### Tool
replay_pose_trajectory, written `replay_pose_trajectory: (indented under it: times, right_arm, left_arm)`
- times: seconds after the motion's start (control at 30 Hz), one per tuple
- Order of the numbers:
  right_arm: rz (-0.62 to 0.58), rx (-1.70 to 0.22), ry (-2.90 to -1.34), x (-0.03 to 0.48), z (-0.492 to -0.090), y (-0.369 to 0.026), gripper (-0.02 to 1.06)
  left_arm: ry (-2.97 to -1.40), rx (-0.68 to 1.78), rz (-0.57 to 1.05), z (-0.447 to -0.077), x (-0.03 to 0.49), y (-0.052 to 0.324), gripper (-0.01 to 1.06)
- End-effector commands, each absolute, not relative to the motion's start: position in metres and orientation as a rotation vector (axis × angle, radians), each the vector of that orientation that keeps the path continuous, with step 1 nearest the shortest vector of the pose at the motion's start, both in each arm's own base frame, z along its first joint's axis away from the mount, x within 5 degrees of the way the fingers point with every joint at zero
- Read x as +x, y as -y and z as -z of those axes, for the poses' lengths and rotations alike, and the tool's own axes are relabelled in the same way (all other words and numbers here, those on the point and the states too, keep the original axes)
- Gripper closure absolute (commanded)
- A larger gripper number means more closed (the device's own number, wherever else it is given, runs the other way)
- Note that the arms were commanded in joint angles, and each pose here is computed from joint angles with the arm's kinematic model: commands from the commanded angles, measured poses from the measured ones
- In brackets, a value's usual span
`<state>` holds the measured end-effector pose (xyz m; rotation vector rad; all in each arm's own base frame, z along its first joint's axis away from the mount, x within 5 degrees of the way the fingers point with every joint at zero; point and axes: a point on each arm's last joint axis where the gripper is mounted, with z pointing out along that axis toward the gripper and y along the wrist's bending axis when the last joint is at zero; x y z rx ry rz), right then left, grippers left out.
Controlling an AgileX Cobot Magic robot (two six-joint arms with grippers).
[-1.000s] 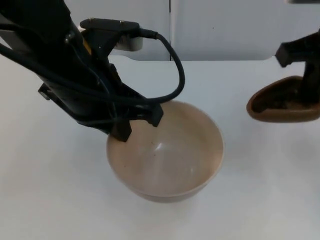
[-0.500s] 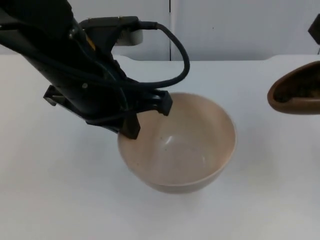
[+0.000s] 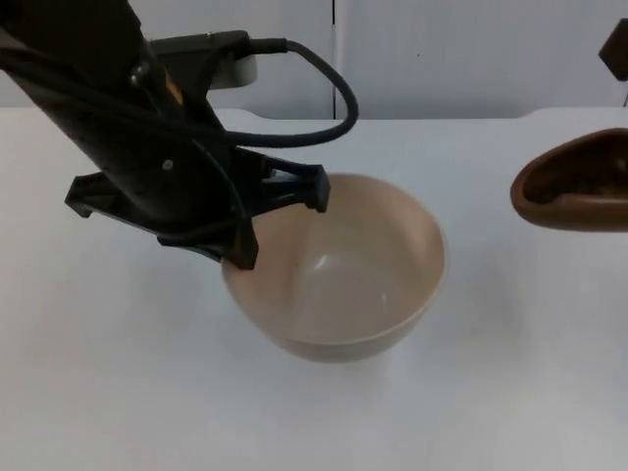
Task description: Pick up the bowl with the left hand and pour the coffee beans from the cup into the bowl with the right hand.
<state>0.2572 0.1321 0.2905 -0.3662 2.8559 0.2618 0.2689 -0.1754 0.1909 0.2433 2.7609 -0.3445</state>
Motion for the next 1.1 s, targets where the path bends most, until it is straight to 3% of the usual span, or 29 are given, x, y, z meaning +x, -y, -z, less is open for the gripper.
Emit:
replay_pose_trajectory:
  times: [0.0, 0.4, 0.77, 1.07]
  right_arm:
    - [-0.274, -0.392, -2.832, 0.255, -0.293, -0.136, 1.05]
    - [-0.157, -0.453, -2.692, 0.255, -0.322, -0.176, 1.05]
    - [0.126, -0.622, -2.588, 0.259, -0.318, -0.229, 1.05]
    - [0.258, -0.717, -2.451, 0.254, -0.324, -0.245, 1.05]
  left_arm:
    - [-2.753, 0.205, 0.326, -0.194, 0.267, 0.176, 1.05]
    - [-2.728, 0.287, 0.243, -0.194, 0.255, 0.192, 1.05]
    - [-2.726, 0.289, 0.241, -0.194, 0.255, 0.192, 1.05]
    - [-2.725, 0.279, 0.249, -0.194, 0.255, 0.192, 1.05]
